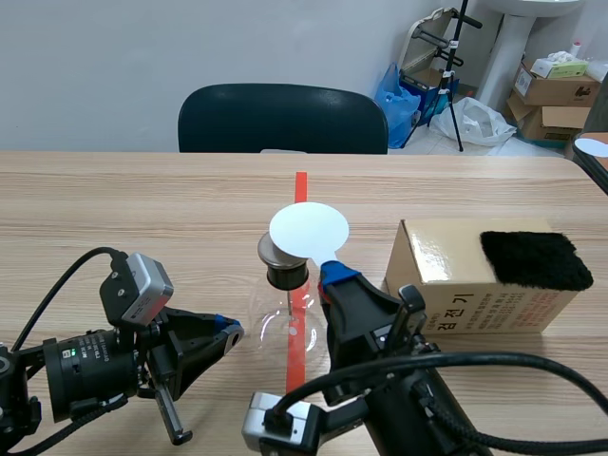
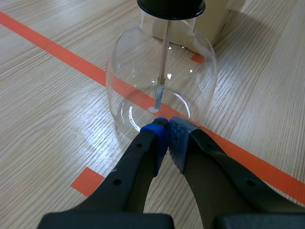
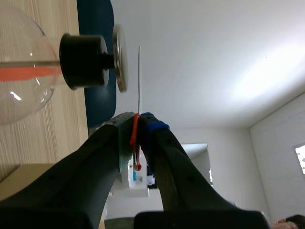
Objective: Do the electroscope experiment
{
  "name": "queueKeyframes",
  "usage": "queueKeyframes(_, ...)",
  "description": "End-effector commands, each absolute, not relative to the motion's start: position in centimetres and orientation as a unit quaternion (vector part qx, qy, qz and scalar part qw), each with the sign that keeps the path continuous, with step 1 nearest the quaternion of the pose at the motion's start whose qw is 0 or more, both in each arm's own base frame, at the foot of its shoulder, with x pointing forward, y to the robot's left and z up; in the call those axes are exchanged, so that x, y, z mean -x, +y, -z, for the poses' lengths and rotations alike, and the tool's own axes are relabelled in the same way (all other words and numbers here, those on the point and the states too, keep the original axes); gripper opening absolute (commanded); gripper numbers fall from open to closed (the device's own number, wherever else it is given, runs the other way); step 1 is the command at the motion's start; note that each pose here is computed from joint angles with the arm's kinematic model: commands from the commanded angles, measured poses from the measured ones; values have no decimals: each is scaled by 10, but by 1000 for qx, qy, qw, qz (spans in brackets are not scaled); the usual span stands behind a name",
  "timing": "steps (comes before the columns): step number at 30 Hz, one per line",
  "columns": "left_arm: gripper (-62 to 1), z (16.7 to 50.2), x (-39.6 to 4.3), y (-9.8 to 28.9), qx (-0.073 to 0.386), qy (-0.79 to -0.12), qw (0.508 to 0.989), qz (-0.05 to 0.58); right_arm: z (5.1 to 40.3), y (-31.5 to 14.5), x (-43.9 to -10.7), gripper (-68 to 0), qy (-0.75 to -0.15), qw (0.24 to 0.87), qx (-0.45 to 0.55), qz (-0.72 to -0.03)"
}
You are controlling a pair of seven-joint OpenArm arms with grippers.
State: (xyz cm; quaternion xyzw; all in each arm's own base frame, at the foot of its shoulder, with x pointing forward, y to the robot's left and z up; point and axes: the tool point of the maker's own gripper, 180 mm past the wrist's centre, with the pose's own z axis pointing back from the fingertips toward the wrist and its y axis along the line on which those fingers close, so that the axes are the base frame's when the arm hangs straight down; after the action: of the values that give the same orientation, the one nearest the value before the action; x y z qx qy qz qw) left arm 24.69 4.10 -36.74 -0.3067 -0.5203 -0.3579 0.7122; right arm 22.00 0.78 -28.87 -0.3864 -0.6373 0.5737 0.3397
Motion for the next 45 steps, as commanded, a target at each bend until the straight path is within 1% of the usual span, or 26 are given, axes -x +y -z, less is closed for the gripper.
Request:
queueKeyframes(1,-579,356,-253,36,313,-536,700,354,270,1,-225,-665,-656,334,407,-540)
queueKeyframes(11,-579,356,-253,36,313,-536,700,354,271,-32,-238,-665,-620,396,458,-498)
queueKeyframes(25,-579,356,-253,36,313,-536,700,354,272,-62,-244,-665,-585,448,498,-458)
queueKeyframes(37,-579,356,-253,36,313,-536,700,354,272,-65,-244,-665,-581,452,502,-453)
queueKeyframes(45,-579,356,-253,36,313,-536,700,354,271,-47,-241,-665,-603,422,478,-479)
